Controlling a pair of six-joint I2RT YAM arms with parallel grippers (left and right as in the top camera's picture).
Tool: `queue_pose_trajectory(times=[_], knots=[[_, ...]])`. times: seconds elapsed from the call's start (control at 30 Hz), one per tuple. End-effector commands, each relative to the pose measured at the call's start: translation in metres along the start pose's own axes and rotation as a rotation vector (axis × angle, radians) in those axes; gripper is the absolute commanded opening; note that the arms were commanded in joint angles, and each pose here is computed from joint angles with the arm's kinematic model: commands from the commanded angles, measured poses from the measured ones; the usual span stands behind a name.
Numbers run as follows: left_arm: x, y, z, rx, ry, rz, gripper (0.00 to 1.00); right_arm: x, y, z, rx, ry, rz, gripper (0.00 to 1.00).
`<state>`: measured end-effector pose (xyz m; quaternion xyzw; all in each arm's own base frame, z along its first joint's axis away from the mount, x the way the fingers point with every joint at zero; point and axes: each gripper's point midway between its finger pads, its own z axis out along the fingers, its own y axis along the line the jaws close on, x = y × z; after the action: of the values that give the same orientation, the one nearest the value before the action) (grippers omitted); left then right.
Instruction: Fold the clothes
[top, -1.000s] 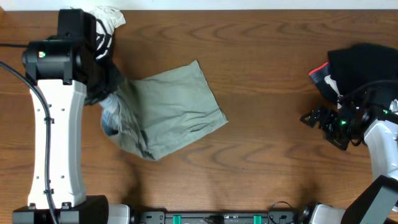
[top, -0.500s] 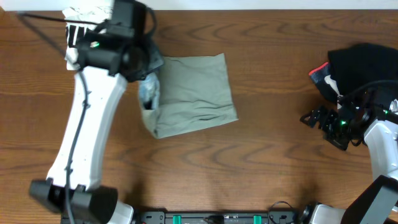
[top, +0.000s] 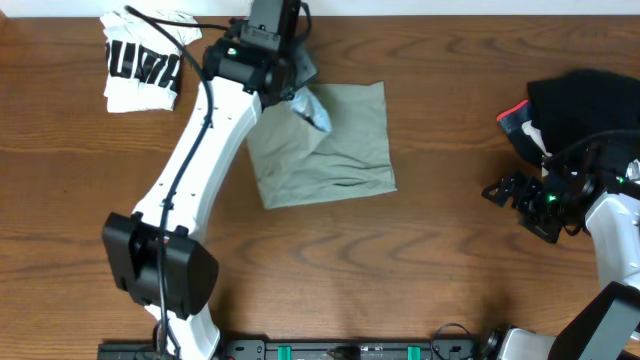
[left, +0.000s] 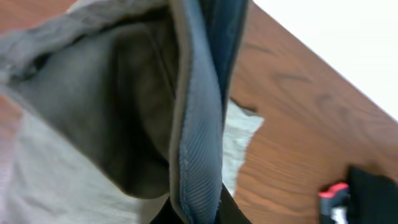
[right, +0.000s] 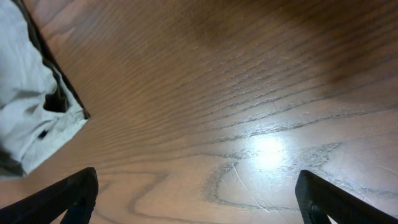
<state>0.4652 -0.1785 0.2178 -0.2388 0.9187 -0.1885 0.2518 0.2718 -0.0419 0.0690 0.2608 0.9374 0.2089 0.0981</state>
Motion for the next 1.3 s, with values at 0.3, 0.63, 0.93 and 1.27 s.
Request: queue_pose_trajectory(times=[0.3,0.63,0.93,1.27], knots=[[0.035,-0.054,0.004,0.137,0.053,0.036,0.07,0.002,0.002,0.003,-0.007,0.01,-0.013,0.99],[0.065,-0.054,0.013,0.103,0.122,0.075,0.06,-0.02,0.017,0.001,-0.08,-0.078,-0.063,0.95],[0.088,-0.061,0.01,0.123,0.189,0.133,0.06,-0.038,0.059,0.024,-0.152,-0.123,-0.142,0.91],[0.109,-0.07,0.007,0.139,0.214,0.22,0.06,-0.053,0.105,0.082,-0.232,-0.138,-0.172,0.89]])
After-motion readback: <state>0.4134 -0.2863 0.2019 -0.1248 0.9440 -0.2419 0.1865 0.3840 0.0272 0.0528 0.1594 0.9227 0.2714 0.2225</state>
